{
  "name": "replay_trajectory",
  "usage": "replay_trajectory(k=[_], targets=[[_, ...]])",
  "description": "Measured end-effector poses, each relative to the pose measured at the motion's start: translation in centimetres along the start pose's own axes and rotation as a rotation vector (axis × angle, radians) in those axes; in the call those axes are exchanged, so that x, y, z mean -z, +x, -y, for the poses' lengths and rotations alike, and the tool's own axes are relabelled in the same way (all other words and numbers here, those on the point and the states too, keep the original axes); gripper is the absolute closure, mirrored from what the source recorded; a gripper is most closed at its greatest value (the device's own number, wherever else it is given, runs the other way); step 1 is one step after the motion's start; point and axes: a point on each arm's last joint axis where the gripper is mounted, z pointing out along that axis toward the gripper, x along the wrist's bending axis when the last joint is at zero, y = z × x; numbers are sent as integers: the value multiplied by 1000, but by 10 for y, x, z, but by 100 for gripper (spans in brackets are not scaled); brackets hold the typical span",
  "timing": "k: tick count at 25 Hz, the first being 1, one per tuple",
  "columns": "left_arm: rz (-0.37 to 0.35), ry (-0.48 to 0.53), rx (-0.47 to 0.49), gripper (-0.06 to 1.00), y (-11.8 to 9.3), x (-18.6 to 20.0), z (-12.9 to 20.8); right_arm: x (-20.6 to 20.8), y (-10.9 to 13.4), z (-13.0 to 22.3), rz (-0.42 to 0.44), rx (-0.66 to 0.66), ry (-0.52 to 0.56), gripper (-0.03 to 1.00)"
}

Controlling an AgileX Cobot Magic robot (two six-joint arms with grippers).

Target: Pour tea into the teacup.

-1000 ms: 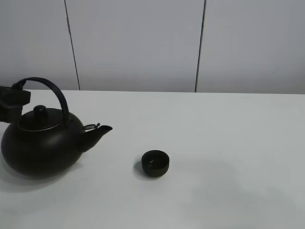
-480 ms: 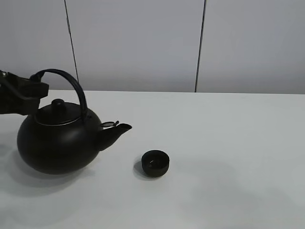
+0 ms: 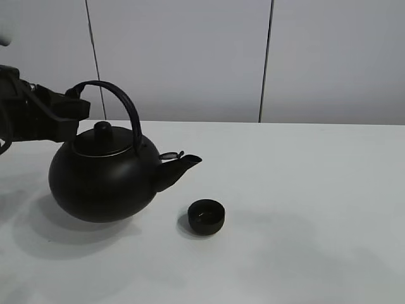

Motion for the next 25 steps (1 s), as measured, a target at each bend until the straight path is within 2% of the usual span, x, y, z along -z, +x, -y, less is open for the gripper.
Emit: replay_trajectory(k=[5, 10, 25], targets=[[0, 3, 0, 80, 0, 0, 0, 0, 0, 0, 0, 0, -3, 42], [-6, 54, -1, 80, 0, 0, 5, 0, 0, 0, 0, 0, -3, 42], [-20, 46, -24, 80, -3, -2, 3, 0, 0, 0, 0, 0, -3, 42]])
